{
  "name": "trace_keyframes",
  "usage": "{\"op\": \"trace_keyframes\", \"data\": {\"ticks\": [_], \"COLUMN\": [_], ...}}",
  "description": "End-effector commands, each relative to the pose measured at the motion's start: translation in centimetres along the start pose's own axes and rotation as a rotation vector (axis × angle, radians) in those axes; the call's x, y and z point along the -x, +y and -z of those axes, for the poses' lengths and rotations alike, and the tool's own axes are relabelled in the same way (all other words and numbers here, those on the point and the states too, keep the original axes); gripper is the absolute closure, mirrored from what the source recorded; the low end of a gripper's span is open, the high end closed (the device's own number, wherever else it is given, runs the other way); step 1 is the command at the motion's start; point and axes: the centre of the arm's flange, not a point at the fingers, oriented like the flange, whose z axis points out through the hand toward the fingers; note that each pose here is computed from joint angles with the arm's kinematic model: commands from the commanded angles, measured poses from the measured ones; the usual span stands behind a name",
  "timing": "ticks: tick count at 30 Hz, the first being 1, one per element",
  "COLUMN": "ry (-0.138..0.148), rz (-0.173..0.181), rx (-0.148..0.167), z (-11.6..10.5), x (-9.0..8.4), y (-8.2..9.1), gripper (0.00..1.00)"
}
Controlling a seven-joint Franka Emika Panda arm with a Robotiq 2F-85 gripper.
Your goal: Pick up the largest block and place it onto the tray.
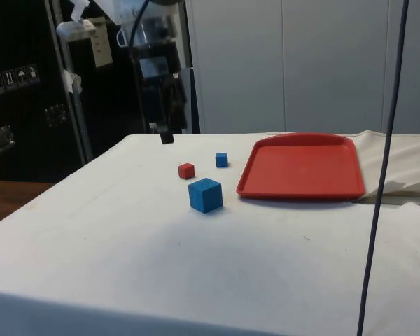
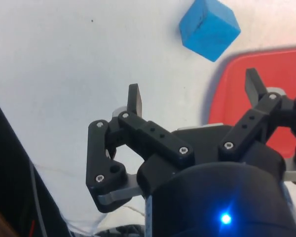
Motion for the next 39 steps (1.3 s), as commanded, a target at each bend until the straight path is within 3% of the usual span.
{"op": "trace_keyframes", "data": {"ticks": [1,13,21,22,24,30,31,35,39], "ry": [0.010,-0.003,0.006,-0.002,0.005,0.000,-0.007,-0.002,-0.011], "rz": [0.002,-0.039,-0.095,-0.083,-0.112,-0.154,-0.145,-0.177,-0.182], "rx": [-0.010,-0.004,-0.006,-0.002,-0.004,0.006,0.010,0.012,0.019], "z": [-0.5,-2.4,-4.3,-4.0,-5.0,-6.5,-6.3,-7.4,-7.8], "x": [0.0,0.0,0.0,0.0,0.1,0.4,0.4,0.7,0.9], "y": [-0.1,0.1,0.1,0.1,0.1,0.1,0.2,0.2,0.3], "gripper": [0.00,0.00,0.00,0.00,0.00,0.00,0.00,0.00,0.00]}}
